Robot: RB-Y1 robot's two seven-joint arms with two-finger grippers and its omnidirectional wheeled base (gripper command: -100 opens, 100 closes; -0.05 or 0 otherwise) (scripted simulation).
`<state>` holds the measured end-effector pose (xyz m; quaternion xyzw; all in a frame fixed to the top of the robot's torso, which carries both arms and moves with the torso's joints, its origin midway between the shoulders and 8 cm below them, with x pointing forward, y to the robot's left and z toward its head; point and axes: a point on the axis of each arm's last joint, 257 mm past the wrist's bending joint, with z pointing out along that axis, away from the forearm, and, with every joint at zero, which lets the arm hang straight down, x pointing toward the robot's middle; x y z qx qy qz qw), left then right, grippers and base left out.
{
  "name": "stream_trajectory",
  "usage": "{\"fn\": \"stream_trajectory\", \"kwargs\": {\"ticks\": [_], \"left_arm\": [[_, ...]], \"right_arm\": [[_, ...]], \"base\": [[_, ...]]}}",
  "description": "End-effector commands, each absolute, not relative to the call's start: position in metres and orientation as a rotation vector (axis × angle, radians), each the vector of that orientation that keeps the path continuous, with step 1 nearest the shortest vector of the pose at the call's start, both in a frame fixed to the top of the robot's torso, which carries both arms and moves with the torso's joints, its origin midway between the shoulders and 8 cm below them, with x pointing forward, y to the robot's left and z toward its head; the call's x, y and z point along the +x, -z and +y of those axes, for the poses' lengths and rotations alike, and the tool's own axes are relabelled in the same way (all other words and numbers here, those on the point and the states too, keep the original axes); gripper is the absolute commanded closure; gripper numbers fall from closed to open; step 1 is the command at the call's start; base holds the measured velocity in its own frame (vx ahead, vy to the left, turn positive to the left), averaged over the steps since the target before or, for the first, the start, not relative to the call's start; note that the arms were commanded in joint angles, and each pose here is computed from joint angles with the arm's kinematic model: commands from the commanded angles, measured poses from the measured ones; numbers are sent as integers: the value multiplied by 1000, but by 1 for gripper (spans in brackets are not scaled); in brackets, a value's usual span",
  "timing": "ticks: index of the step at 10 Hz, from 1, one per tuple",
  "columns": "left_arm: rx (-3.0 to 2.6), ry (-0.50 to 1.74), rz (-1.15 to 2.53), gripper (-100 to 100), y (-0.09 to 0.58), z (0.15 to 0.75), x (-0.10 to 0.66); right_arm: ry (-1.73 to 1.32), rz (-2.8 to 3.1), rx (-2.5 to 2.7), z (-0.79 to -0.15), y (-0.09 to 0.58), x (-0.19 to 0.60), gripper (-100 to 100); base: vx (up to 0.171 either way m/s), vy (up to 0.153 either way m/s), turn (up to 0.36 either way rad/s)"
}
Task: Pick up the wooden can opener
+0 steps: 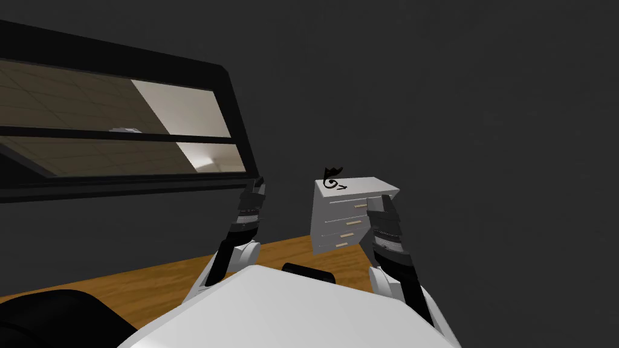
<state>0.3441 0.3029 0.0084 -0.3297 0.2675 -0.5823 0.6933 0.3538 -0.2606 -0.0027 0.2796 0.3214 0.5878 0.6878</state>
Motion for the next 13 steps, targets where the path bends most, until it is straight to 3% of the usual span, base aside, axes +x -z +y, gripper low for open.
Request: {"fn": "stream_trajectory", "kwargs": {"ticks": [1,13], "left_arm": [[-736,1300,597,0,-8,303,344],[-736,1301,597,0,-8,303,344]], "right_arm": [[-1293,769,595,-260,9,356,-100],[-1042,1126,320,-282,56,367,-100]], "base": [[-4,29,53],[-10,73,66]]}}
